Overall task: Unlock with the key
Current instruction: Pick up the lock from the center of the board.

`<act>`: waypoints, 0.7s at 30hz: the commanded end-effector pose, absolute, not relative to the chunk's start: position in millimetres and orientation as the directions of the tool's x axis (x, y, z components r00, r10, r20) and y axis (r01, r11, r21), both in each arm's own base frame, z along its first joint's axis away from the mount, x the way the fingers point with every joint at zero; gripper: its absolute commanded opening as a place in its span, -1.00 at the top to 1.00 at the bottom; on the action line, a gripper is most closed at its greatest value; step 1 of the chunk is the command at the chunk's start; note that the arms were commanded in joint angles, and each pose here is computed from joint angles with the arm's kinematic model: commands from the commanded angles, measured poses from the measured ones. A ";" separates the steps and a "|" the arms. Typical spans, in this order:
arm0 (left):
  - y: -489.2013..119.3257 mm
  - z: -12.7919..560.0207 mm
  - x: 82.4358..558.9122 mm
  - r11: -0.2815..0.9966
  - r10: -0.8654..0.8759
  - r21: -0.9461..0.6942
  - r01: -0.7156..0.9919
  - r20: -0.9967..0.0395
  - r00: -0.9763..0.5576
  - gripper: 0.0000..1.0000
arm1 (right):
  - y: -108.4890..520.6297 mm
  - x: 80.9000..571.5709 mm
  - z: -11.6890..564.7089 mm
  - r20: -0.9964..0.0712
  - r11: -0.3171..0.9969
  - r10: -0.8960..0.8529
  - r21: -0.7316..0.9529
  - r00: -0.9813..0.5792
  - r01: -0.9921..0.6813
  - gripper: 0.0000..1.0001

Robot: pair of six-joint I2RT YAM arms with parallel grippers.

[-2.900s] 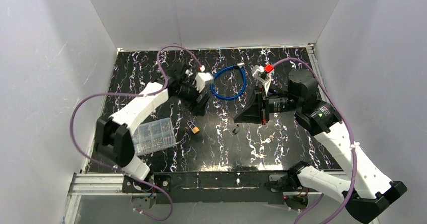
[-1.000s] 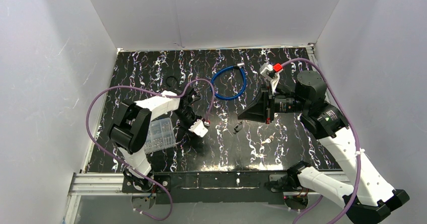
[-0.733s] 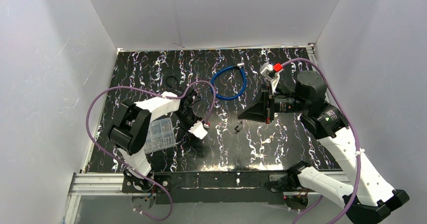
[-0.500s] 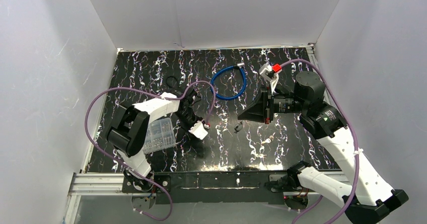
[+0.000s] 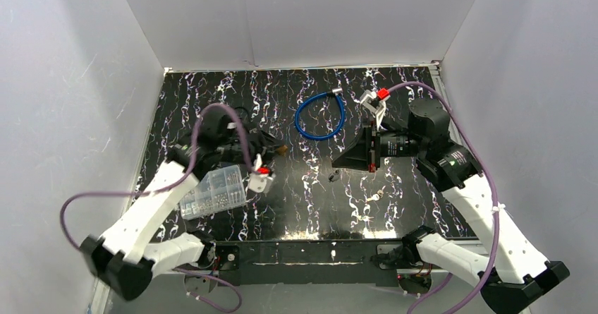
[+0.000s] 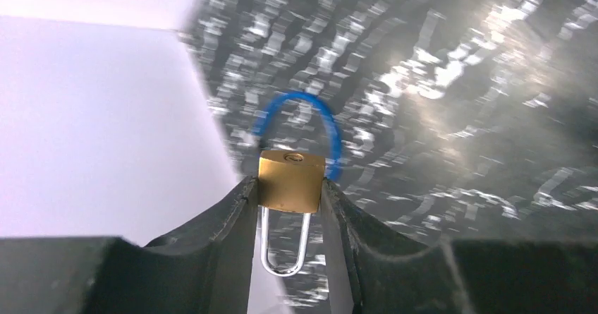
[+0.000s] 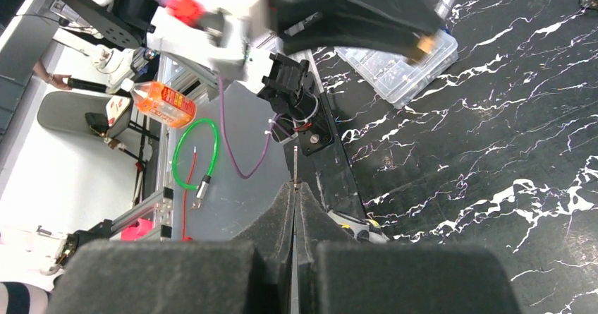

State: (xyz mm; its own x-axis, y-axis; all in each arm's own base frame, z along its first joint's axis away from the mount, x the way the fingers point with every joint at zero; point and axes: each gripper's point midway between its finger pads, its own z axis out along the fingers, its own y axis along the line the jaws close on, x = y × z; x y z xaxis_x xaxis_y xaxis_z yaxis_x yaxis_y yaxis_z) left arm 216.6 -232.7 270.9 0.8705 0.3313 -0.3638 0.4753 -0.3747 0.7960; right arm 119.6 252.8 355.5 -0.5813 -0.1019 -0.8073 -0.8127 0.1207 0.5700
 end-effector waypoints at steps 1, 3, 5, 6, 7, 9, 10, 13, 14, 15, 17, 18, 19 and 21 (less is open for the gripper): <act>-242.0 341.2 180.5 -0.223 0.153 0.905 0.363 -0.335 0.930 1.00 | 253.1 111.2 377.4 -0.829 0.046 -0.109 0.547 -0.549 -0.836 0.97; -239.7 357.2 172.7 -0.192 0.133 0.923 0.333 -0.311 0.941 1.00 | 253.8 109.7 378.6 -0.832 0.031 -0.112 0.543 -0.543 -0.839 0.97; -238.2 367.2 169.4 -0.176 0.129 0.931 0.319 -0.300 0.945 1.00 | 255.0 108.9 381.7 -0.837 0.021 -0.112 0.537 -0.535 -0.844 0.97; -237.5 372.2 168.4 -0.169 0.128 0.935 0.313 -0.294 0.947 1.00 | 256.0 108.4 383.5 -0.839 0.015 -0.113 0.534 -0.532 -0.846 0.97; -237.0 377.0 167.9 -0.163 0.129 0.938 0.307 -0.289 0.949 1.00 | 257.2 107.7 385.5 -0.841 0.008 -0.115 0.531 -0.528 -0.847 0.97; -235.8 386.2 168.4 -0.150 0.136 0.944 0.295 -0.276 0.952 1.00 | 262.8 110.2 387.3 -0.842 0.017 -0.121 0.528 -0.526 -0.849 0.97; -235.3 388.8 169.0 -0.146 0.140 0.944 0.296 -0.276 0.951 1.00 | 265.1 111.4 387.1 -0.841 0.026 -0.126 0.527 -0.526 -0.849 0.97; -234.5 394.9 169.0 -0.137 0.144 0.948 0.288 -0.268 0.953 1.00 | 273.0 109.0 384.9 -0.839 0.038 -0.158 0.522 -0.522 -0.852 0.97; -234.4 395.7 168.7 -0.136 0.143 0.949 0.286 -0.266 0.953 1.00 | 275.6 107.9 384.6 -0.841 0.040 -0.164 0.516 -0.515 -0.856 0.97; -234.1 397.1 167.8 -0.135 0.141 0.950 0.283 -0.264 0.954 1.00 | 278.1 106.7 384.1 -0.843 0.042 -0.171 0.511 -0.510 -0.858 0.97; -234.4 399.3 165.8 -0.133 0.132 0.951 0.278 -0.261 0.956 1.00 | 282.5 107.2 383.5 -0.845 0.056 -0.182 0.502 -0.503 -0.863 0.97; -234.7 400.0 165.3 -0.132 0.129 0.951 0.279 -0.263 0.956 1.00 | 284.7 107.2 382.6 -0.845 0.062 -0.190 0.499 -0.501 -0.865 0.97; -235.0 400.6 164.9 -0.131 0.127 0.951 0.280 -0.264 0.956 1.00 | 286.6 108.9 382.4 -0.845 0.075 -0.194 0.493 -0.498 -0.867 0.97; -235.7 402.0 164.1 -0.130 0.121 0.951 0.281 -0.266 0.956 1.00 | 290.5 110.0 382.4 -0.848 0.085 -0.204 0.482 -0.489 -0.872 0.97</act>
State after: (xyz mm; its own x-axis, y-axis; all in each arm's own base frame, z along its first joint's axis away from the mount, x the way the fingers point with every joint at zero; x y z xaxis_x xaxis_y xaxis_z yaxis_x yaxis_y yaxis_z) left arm 176.3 -234.6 379.2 0.9412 0.1733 -0.2901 0.3174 -0.1591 0.9348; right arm 104.1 286.1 369.4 -0.5476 -0.2170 -0.8081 -0.8332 0.0527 0.5505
